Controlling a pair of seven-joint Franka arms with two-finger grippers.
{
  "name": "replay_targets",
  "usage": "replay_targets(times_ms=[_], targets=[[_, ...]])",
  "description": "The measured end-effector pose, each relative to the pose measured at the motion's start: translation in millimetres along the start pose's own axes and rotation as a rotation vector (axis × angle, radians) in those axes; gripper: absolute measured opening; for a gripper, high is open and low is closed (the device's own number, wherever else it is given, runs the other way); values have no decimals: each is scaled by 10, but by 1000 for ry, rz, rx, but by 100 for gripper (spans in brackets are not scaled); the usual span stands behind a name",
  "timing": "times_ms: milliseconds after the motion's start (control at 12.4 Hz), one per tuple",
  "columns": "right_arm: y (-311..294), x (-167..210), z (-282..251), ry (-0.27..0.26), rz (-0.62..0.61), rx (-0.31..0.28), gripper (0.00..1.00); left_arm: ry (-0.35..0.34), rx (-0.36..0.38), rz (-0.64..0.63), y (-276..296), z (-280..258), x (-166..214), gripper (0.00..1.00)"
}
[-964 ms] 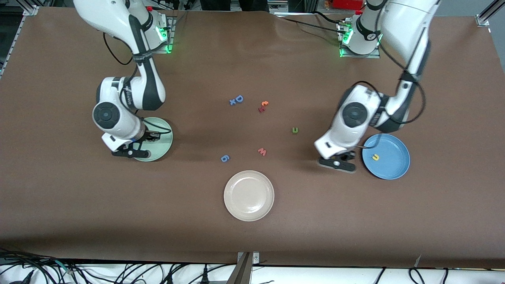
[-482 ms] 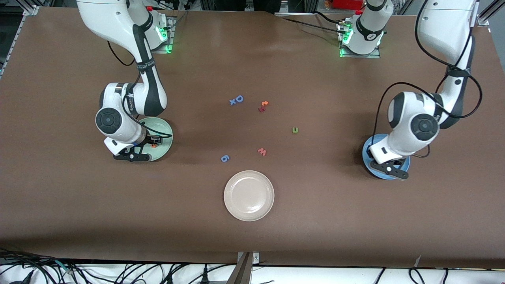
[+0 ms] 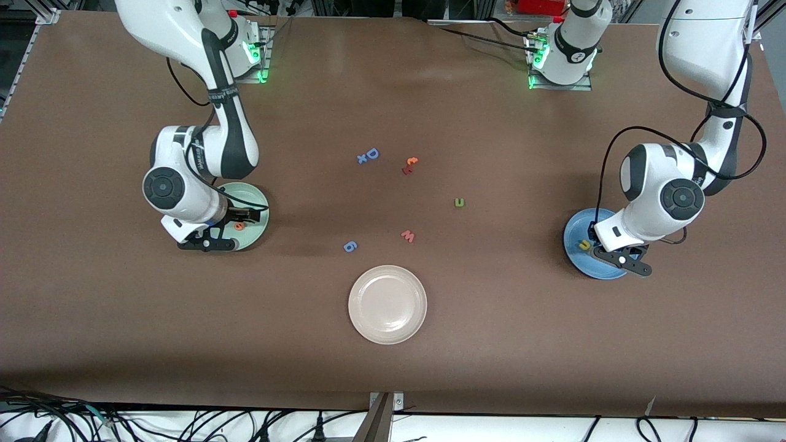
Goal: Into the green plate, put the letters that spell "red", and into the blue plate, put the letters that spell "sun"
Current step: 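Drop the orange e on the green plate while the left gripper drops yellow s, then return the right arm to rest while the left gripper reaches the green n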
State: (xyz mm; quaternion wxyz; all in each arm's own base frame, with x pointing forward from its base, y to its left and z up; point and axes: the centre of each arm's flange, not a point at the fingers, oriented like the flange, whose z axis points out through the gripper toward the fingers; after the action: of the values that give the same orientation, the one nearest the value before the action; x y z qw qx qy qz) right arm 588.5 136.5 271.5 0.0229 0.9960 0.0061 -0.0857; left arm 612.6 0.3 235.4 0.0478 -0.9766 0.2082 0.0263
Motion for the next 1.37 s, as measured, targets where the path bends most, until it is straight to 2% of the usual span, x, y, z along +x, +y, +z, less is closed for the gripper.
replay_targets(times_ms=[241,321,402,562,803,1044,1205,1366], targets=[[144,-104,-919,-95,-37,70,100,26,-57,-60,285,-69,119,83],[170,-152,-1271,-122,-46,86,100,25,-80,-106,584,-135,216,94],[214,-209,-1581,-145,-50,95,100,17,-103,-164,998,-214,320,100],[336,-259,-1985,-148,-45,78,100,-2,-137,-290,1797,-329,447,100],[360,-260,-2354,-84,-56,20,100,-38,-164,-394,2713,-392,446,100],[416,-363,-2655,-31,-79,-30,100,-69,-161,-398,3074,-292,312,100],[583,-407,-2803,0,-81,-4,100,-50,-163,-424,3221,-198,242,100],[790,-410,-2858,16,-78,-3,100,-45,-165,-451,3341,-106,197,100]])
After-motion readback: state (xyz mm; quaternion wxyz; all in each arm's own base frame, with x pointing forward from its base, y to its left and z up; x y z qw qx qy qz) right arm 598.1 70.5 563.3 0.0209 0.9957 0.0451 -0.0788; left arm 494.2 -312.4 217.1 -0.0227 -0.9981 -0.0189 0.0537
